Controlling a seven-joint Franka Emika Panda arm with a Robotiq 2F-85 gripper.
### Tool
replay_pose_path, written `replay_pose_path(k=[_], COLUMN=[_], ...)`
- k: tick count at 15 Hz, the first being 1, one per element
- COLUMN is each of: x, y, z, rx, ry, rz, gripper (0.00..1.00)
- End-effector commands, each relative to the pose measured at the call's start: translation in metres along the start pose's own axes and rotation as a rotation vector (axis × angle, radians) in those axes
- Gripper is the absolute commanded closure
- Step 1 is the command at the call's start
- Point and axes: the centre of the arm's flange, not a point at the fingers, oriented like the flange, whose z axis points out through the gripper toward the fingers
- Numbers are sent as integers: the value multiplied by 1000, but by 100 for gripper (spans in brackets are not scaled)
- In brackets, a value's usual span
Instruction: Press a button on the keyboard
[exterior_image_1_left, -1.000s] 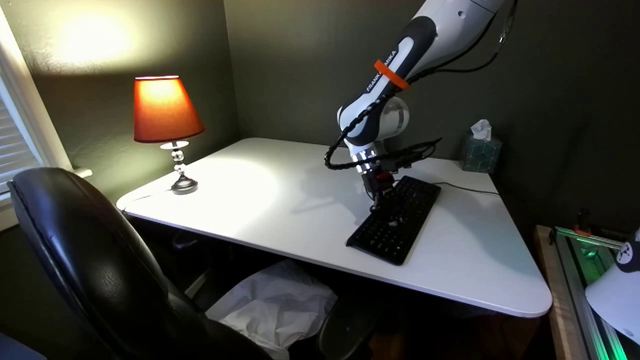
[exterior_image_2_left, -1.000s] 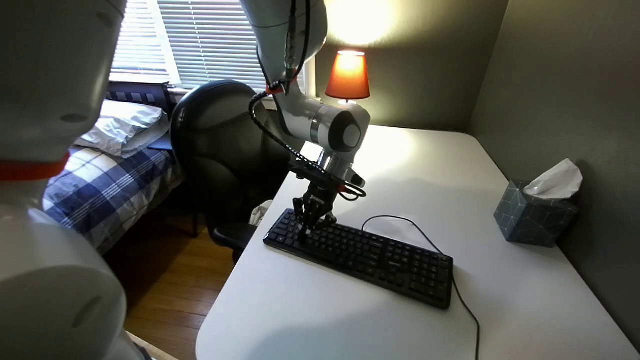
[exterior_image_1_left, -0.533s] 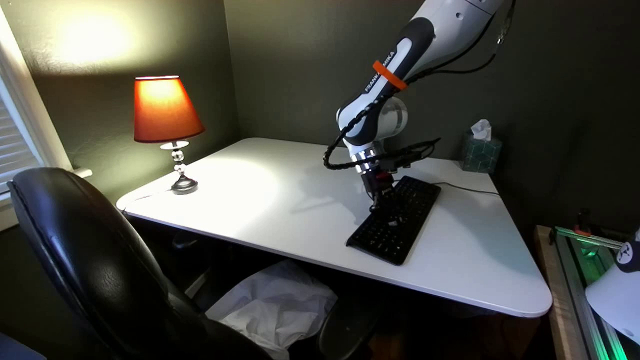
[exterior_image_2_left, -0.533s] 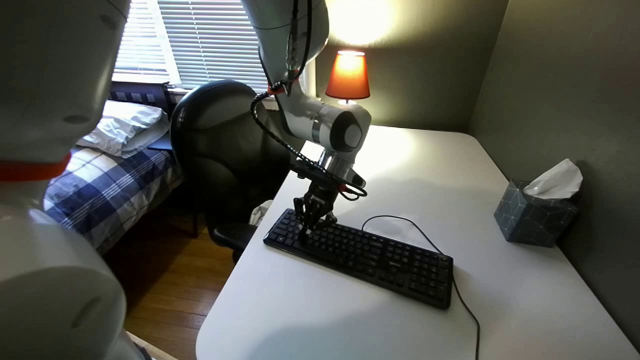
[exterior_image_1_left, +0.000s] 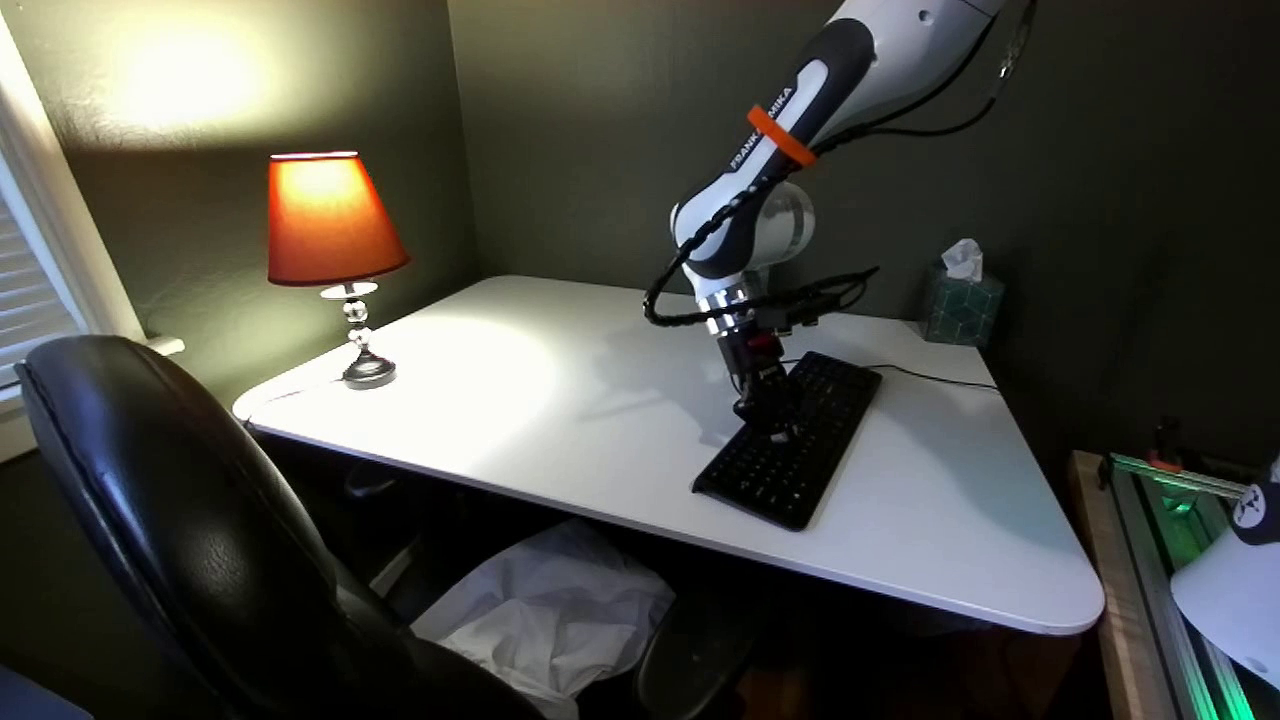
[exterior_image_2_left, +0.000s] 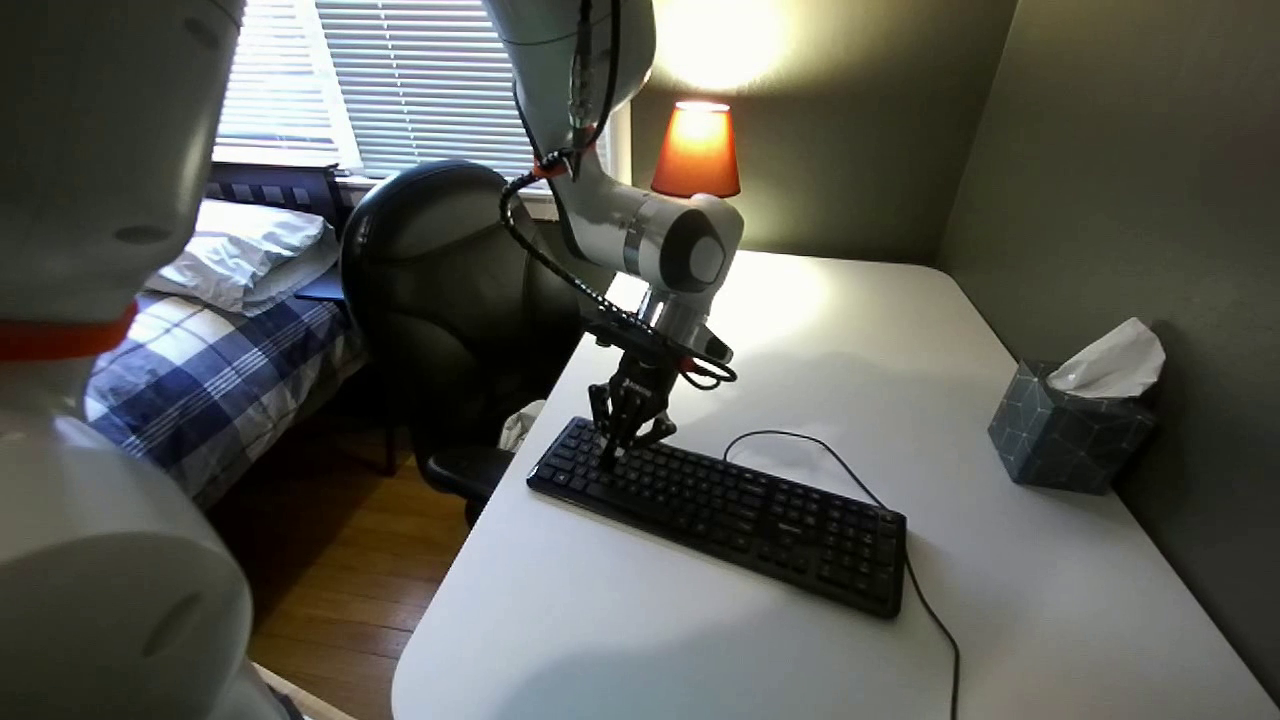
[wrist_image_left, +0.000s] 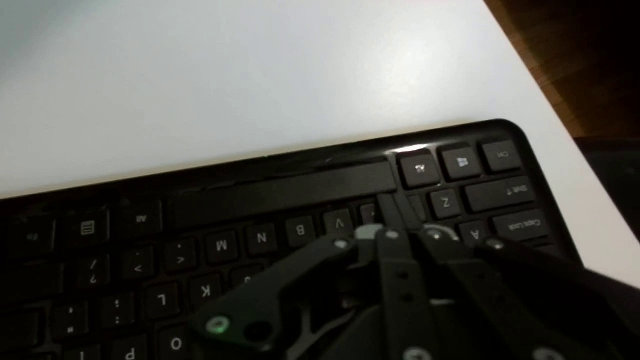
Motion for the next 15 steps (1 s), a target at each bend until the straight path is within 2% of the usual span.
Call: replay_pose_path(k=[1, 2, 3, 12, 13, 15], x=[-14, -16, -18, -45, -49, -57], y=[-8, -11, -13, -33, -35, -37], z=[-7, -10, -12, -36, -40, -46], rx=[2, 4, 0, -24, -28, -35], ry=[36, 45, 52, 168, 187, 221], rz=[-26, -28, -29, -49, -52, -54], gripper=[100, 74, 73, 7, 1, 0])
